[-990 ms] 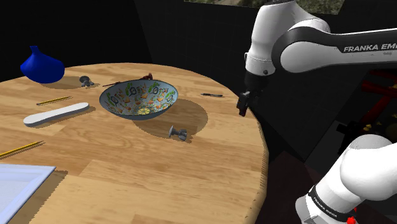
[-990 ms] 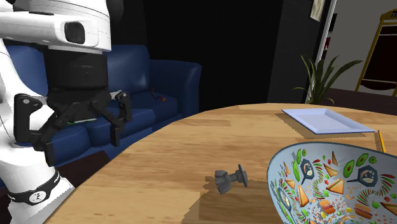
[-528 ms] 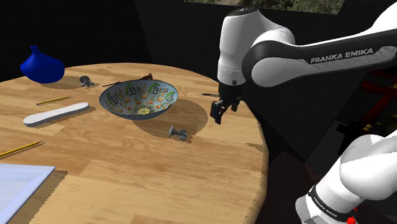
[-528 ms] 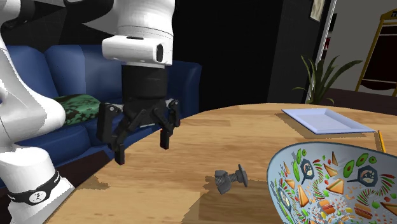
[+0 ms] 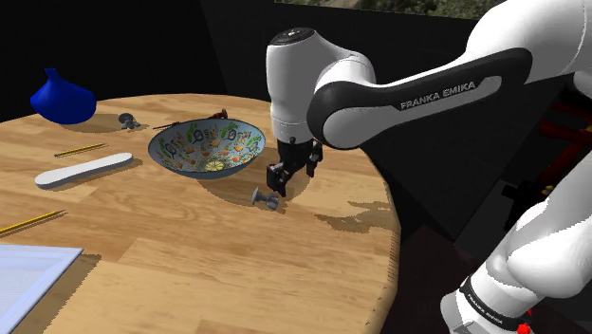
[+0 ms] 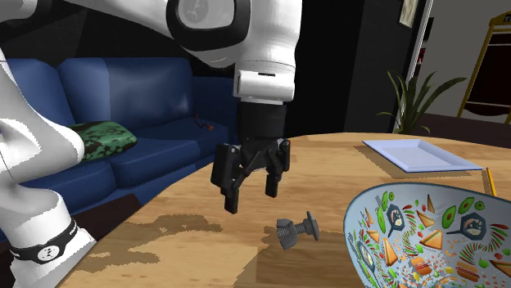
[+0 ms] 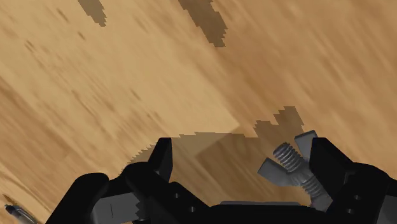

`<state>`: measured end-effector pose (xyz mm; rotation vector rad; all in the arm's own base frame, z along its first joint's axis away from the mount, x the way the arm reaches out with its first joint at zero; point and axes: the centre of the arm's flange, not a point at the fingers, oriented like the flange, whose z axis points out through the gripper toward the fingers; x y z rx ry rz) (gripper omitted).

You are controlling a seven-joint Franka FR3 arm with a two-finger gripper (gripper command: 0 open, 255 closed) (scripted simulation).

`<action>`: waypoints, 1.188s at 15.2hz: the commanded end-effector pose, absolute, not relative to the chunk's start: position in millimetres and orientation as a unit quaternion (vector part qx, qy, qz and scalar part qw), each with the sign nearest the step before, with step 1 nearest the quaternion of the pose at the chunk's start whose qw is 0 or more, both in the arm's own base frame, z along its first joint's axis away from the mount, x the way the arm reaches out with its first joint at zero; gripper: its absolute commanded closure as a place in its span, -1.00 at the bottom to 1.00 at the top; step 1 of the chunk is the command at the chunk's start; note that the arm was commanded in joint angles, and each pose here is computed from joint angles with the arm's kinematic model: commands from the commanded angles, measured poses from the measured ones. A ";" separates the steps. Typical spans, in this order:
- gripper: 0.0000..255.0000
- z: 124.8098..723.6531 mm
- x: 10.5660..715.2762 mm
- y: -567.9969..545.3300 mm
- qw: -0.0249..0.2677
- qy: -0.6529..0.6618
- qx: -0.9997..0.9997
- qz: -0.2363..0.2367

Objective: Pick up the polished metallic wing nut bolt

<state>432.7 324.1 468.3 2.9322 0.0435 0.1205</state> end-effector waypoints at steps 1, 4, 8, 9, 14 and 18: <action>-1.00 458.7 444.1 347.8 0.106 0.008 0.993 0.044; -1.00 449.7 457.9 373.8 0.110 0.003 0.993 0.048; -1.00 428.6 457.9 373.8 0.110 0.003 0.993 0.048; -1.00 423.3 457.9 373.8 0.110 0.003 0.993 0.048; 1.00 409.8 458.0 373.5 0.110 0.003 0.993 0.048; 1.00 409.9 458.4 373.3 0.110 0.003 0.993 0.048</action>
